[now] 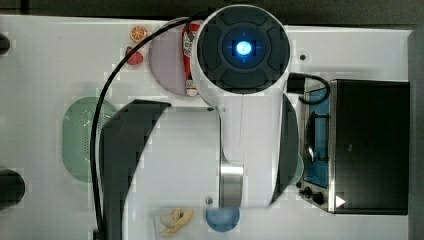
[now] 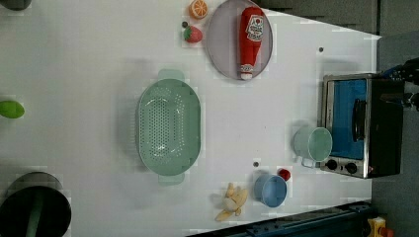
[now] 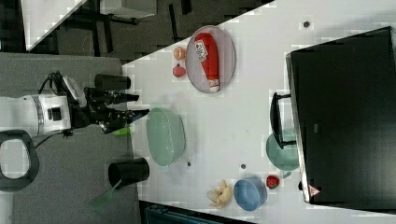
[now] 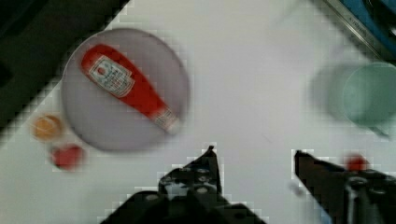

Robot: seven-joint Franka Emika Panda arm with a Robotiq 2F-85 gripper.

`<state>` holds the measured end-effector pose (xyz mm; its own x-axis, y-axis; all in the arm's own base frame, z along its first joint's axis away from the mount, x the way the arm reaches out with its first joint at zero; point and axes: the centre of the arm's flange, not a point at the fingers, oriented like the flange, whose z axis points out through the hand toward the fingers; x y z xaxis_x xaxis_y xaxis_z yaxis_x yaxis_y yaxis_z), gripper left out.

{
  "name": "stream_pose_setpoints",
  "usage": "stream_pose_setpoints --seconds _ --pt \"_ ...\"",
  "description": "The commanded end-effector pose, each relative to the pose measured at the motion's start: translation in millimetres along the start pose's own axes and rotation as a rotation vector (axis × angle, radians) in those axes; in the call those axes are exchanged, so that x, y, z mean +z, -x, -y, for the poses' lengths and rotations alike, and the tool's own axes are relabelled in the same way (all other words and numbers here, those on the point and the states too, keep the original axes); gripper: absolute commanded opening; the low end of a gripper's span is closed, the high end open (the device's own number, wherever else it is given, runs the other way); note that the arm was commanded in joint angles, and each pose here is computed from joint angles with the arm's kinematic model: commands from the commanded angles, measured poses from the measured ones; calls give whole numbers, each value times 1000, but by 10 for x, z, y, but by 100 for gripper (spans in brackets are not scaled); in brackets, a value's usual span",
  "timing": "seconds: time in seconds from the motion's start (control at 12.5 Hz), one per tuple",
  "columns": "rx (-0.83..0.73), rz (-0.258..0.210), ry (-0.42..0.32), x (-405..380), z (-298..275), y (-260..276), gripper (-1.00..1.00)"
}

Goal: Drag strainer left to right.

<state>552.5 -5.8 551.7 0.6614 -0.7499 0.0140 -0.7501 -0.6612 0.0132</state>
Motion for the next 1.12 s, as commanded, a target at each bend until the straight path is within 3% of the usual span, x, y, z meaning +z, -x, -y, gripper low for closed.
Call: stream_pose_setpoints --seconds 0.08,0.24,0.48,0.72,1.12 --pt "47 19 -22 -1038 -1626 1038 60" --pt "43 20 -19 -1029 -1607 1047 99" --pt "-18 19 -12 -950 -1305 1237 100" --pt "-123 -20 18 -664 -686 1629 100" --pt "-81 -73 47 340 417 2477 100"
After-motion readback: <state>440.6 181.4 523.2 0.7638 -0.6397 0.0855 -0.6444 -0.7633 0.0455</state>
